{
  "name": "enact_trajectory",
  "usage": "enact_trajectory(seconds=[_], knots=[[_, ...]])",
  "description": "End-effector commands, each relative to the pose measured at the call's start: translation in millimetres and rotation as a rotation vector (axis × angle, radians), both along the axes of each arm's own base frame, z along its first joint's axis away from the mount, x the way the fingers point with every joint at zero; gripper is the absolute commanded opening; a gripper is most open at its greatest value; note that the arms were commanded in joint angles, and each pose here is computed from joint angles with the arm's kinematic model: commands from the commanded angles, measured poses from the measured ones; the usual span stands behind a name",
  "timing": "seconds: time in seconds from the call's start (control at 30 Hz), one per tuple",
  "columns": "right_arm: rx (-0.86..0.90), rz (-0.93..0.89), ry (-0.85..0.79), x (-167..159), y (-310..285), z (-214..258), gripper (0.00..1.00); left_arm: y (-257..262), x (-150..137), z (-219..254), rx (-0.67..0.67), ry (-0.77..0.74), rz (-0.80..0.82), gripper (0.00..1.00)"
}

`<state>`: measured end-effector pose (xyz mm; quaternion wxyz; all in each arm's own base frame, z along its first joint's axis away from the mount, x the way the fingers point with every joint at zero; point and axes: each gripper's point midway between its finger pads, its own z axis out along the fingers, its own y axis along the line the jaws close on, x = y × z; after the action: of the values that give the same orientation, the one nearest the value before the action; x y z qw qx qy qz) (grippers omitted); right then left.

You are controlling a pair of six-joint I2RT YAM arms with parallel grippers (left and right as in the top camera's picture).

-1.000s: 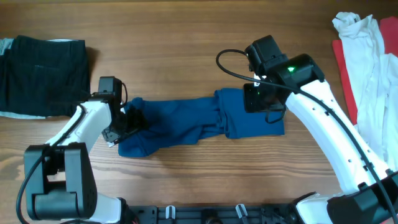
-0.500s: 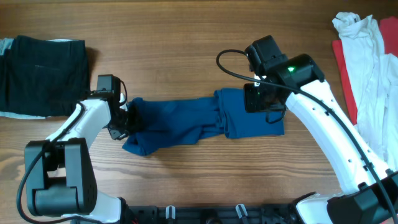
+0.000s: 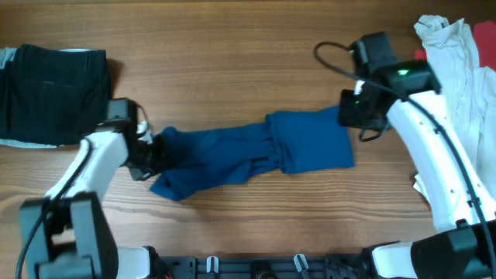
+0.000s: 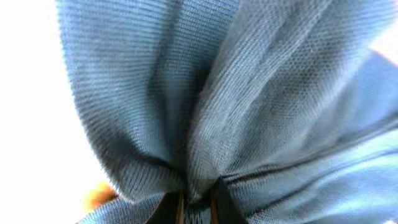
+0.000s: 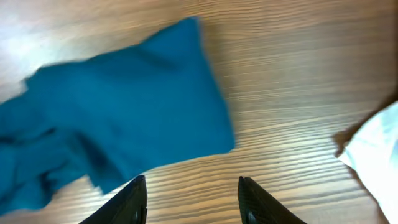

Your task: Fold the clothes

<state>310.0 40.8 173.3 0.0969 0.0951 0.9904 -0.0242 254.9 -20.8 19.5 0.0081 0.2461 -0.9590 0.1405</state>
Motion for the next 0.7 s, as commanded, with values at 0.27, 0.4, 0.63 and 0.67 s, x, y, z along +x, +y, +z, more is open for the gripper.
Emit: enact_trajectory(seconds=[0.27, 0.4, 0.63, 0.67], knots=[[-0.053, -0.031, 0.043, 12.2, -53.6, -17.0, 0.54, 93.0, 39.1, 147.8, 0.127, -0.221, 0.207, 0.04], [0.008, -0.020, 0.160, 17.5, -41.9, -56.1, 0.52, 57.0, 47.4, 188.4, 0.116, -0.260, 0.110, 0.04], [0.049, 0.042, 0.310, 18.0, -11.0, -109.2, 0.47, -36.3, 57.6, 165.3, 0.167, -0.204, -0.146, 0.04], [0.047, 0.048, 0.309, 18.4, -8.5, -110.1, 0.47, -48.3, 57.6, 157.7, 0.167, -0.182, -0.175, 0.04]])
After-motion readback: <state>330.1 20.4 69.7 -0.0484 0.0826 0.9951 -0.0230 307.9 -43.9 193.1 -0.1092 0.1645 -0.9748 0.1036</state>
